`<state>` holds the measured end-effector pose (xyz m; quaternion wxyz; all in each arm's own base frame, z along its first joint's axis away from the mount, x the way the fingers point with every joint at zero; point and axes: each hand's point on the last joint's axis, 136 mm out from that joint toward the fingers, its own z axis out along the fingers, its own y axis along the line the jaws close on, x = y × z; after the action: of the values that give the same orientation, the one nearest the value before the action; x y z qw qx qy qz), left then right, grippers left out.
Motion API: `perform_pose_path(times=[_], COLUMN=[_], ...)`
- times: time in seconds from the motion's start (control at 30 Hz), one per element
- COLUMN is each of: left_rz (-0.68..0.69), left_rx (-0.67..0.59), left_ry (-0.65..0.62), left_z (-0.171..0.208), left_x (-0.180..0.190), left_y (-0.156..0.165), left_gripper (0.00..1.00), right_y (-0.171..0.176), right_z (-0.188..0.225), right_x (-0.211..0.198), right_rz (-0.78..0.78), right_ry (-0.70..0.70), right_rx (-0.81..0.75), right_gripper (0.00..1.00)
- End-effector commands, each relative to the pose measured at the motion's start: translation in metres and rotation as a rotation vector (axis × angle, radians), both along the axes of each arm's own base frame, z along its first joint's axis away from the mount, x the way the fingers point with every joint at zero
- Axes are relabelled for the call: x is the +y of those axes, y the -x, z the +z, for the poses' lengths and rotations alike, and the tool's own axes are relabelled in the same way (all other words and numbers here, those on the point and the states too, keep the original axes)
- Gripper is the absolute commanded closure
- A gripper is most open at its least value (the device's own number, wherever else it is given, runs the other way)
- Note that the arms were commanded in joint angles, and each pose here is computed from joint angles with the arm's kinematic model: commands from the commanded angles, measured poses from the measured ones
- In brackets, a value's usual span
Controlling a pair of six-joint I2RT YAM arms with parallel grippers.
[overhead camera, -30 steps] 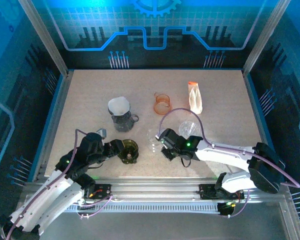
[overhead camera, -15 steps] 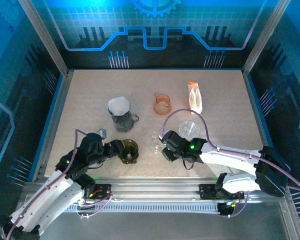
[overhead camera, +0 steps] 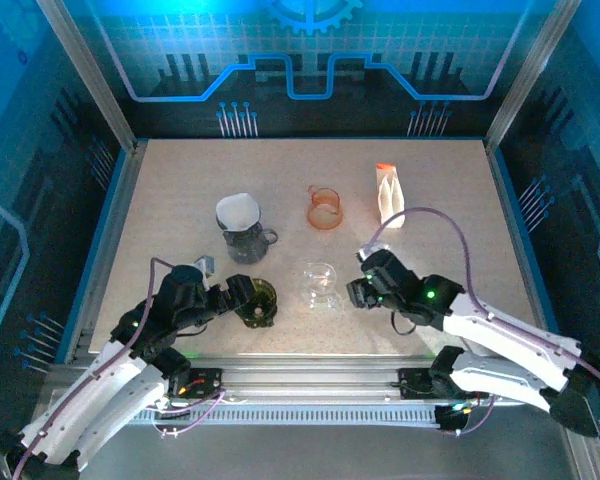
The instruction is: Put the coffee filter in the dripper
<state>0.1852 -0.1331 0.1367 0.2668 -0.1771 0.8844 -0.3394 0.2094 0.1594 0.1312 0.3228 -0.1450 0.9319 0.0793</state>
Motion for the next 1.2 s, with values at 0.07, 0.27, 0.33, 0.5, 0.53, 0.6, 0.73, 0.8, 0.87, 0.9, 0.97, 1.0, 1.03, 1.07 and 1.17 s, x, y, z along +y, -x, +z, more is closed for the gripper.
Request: perform_pose_path(times=[0.07, 0.27, 0.33, 0.5, 0.53, 0.6, 0.73, 0.8, 0.87, 0.9, 0.97, 1.0, 1.03, 1.07, 1.17], left_rz=[-0.014, -0.002, 0.004, 0.013, 0.013, 0.012, 0.015, 0.017, 0.02, 0.024, 0.024, 0.024, 0.024, 0.024, 0.025], left_rx=[-0.025, -0.013, -0.01, -0.007, -0.006, -0.008, -0.003, 0.001, 0.006, 0.007, 0.009, 0.007, 0.006, 0.006, 0.007], left_ry=[0.02, 0.008, 0.005, 0.005, 0.004, 0.005, 0.007, 0.004, 0.004, 0.005, 0.007, 0.008, 0.006, 0.006, 0.004], left_z=[0.001, -0.006, -0.008, -0.011, -0.011, -0.011, -0.012, -0.014, -0.015, -0.015, -0.016, -0.015, -0.014, -0.014, -0.014], left_x=[-0.004, -0.001, 0.0, 0.001, 0.001, 0.0, 0.001, 0.001, 0.002, 0.002, 0.001, 0.001, 0.002, 0.002, 0.002], left_y=[-0.003, -0.003, -0.003, -0.003, -0.003, -0.003, -0.003, -0.003, -0.003, -0.003, -0.003, -0.003, -0.003, -0.003, -0.003], left_gripper=[0.01, 0.01, 0.01, 0.01, 0.01, 0.01, 0.01, 0.01, 0.01, 0.01, 0.01, 0.01, 0.01, 0.01, 0.01], right_y=[0.011, 0.011, 0.01, 0.001, -0.001, -0.007, -0.017, -0.021, -0.024, -0.025, -0.027, -0.027, -0.028, -0.028, -0.03], right_z=[-0.019, -0.039, -0.043, -0.052, -0.053, -0.056, -0.058, -0.058, -0.06, -0.062, -0.063, -0.063, -0.064, -0.064, -0.065], right_x=[-0.043, -0.058, -0.057, -0.055, -0.054, -0.054, -0.048, -0.046, -0.046, -0.047, -0.046, -0.045, -0.046, -0.047, -0.048], right_rz=[-0.152, -0.213, -0.213, -0.206, -0.205, -0.207, -0.186, -0.176, -0.178, -0.182, -0.182, -0.181, -0.185, -0.186, -0.191], right_ry=[0.014, 0.021, 0.023, 0.028, 0.027, 0.021, -0.001, -0.001, 0.005, 0.005, 0.0, 0.002, 0.007, 0.01, 0.021], right_rx=[0.111, 0.182, 0.188, 0.184, 0.179, 0.171, 0.144, 0.133, 0.122, 0.126, 0.128, 0.128, 0.129, 0.129, 0.128], right_gripper=[0.35, 0.36, 0.36, 0.38, 0.39, 0.4, 0.42, 0.42, 0.44, 0.45, 0.49, 0.51, 0.53, 0.55, 0.63])
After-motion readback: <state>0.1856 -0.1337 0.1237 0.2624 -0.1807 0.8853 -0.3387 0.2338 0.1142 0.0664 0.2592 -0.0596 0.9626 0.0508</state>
